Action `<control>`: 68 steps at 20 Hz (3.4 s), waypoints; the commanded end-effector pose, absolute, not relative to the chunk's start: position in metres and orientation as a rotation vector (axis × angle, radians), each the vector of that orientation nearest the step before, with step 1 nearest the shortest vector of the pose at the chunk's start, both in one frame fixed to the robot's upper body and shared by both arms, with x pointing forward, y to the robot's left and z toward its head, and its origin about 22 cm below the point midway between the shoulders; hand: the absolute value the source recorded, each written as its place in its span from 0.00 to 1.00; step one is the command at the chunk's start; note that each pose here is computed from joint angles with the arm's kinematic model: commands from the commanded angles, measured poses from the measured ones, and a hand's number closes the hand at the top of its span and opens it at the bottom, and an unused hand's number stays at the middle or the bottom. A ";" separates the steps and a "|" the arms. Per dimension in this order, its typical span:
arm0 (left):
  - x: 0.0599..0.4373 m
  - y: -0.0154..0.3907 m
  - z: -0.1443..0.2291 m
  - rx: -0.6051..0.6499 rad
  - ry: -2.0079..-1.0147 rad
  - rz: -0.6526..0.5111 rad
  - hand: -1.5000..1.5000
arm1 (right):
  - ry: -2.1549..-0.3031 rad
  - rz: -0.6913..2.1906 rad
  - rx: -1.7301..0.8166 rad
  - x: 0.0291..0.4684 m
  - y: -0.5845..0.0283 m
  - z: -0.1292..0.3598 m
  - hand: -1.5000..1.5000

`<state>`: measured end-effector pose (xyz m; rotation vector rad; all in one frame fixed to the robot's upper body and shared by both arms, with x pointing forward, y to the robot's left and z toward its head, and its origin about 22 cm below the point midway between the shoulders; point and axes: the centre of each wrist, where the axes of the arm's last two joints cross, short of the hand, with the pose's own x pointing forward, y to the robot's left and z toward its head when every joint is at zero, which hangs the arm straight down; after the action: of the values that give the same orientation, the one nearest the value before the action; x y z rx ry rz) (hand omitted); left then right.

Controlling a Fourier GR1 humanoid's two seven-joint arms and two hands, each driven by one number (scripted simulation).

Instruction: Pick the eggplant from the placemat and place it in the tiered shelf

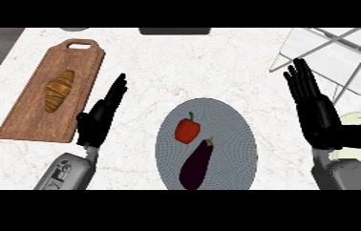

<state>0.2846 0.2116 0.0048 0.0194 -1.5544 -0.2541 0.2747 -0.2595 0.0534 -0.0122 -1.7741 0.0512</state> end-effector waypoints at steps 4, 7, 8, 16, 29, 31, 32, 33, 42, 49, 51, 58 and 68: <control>0.279 0.249 0.031 0.124 -1.598 -0.230 0.50 | -1.948 0.022 0.136 0.292 -0.226 0.094 1.00; 0.284 0.258 0.036 0.136 -1.591 -0.211 0.50 | -1.572 0.372 -0.440 0.279 -0.310 0.055 1.00; 0.278 0.265 0.033 0.137 -1.570 -0.211 0.50 | -1.457 0.233 -0.460 0.270 -0.306 0.033 1.00; 0.259 0.273 0.058 0.143 -1.572 -0.157 0.50 | -1.429 0.309 -0.001 0.211 -0.216 0.045 0.00; 0.262 0.266 0.053 0.130 -1.572 -0.177 0.50 | -1.288 0.715 -0.272 0.214 -0.200 0.147 0.00; 0.248 0.291 0.054 0.110 -1.547 -0.182 0.50 | -1.240 0.731 -0.252 0.206 -0.180 0.147 0.00; 0.257 0.274 0.066 0.131 -1.580 -0.186 0.50 | -1.224 0.755 -0.259 0.206 -0.183 0.161 0.00; 0.257 0.279 0.053 0.137 -1.583 -0.188 0.50 | -1.223 0.749 -0.232 0.210 -0.163 0.145 0.00; 0.269 0.261 0.066 0.128 -1.560 -0.172 0.50 | -1.069 0.958 -0.351 0.232 -0.125 0.121 0.00; 0.252 0.295 0.061 0.122 -1.574 -0.190 0.50 | -1.028 0.974 -0.366 0.251 -0.100 0.114 0.00; 0.253 0.289 0.066 0.101 -1.559 -0.185 0.50 | -1.004 0.998 -0.372 0.256 -0.099 0.107 0.00; 0.254 0.272 0.066 0.128 -1.584 -0.180 0.50 | -0.852 1.088 -0.318 0.248 -0.074 0.090 0.00; 0.248 0.276 0.071 0.109 -1.572 -0.182 0.50 | -0.760 1.187 -0.458 0.263 -0.067 0.094 0.00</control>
<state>0.2543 0.2785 0.0599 0.1217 -1.5650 -0.1786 0.2538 -0.0747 0.0824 -0.3397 -0.8837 1.1262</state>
